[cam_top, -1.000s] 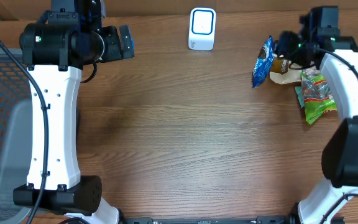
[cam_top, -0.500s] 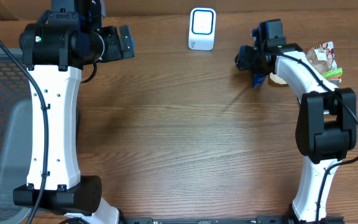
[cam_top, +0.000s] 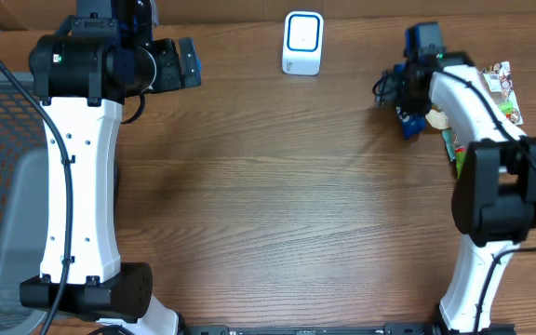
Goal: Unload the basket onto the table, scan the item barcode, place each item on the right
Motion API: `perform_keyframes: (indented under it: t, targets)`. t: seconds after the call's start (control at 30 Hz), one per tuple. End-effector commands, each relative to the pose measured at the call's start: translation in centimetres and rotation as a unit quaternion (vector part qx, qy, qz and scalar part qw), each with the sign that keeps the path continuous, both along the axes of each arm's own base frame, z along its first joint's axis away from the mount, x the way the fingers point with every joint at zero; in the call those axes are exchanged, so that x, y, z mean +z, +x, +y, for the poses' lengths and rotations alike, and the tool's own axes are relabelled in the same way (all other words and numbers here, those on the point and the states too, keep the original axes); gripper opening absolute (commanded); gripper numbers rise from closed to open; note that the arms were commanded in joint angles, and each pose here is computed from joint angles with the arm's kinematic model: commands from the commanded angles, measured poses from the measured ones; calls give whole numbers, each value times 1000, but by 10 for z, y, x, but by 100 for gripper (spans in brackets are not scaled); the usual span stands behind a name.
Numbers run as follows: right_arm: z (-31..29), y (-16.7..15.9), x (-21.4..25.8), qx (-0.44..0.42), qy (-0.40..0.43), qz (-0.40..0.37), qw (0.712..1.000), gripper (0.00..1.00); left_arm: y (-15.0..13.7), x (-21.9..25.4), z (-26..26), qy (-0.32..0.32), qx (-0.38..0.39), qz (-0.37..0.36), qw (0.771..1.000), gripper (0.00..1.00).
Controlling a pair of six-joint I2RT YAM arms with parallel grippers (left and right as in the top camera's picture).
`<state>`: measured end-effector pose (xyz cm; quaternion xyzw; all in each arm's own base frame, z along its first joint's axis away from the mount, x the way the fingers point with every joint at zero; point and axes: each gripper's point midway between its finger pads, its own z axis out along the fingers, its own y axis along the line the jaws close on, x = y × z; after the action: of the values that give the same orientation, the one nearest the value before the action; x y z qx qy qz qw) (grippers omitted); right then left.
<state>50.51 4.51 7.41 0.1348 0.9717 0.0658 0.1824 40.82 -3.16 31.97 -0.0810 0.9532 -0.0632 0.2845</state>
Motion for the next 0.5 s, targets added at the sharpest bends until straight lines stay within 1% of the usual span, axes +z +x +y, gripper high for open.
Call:
perform_keyframes:
  t: [0.0,0.03,0.1,0.17,0.2,0.23,0.27,0.33,0.47]
  targets:
    - [22,-1,167,34,65,-149,986,73,1,2,-3,-6,3,-3,1000,100]
    - [26,-16,202,44,79,-170,981,75,1,2,-3,-6,3,-3,1000,100]
    - [29,-41,246,53,92,-194,975,77,1,2,-3,-6,3,-3,1000,100]
    - [28,-71,286,57,96,-216,970,82,1,2,-3,-6,3,-3,1000,100]
    - [28,-94,309,60,97,-231,966,94,1,2,-3,-6,3,-3,1000,100]
    - [27,-106,321,60,96,-241,964,100,1,2,-3,-6,3,-3,1000,100]
    - [25,-123,341,62,96,-265,957,100,1,2,-3,-6,3,-3,1000,100]
    - [23,-146,367,65,97,-301,947,100,1,2,-3,-6,3,-3,1000,100]
    - [20,-192,409,70,96,-362,924,100,1,2,-3,-6,3,-3,1000,99]
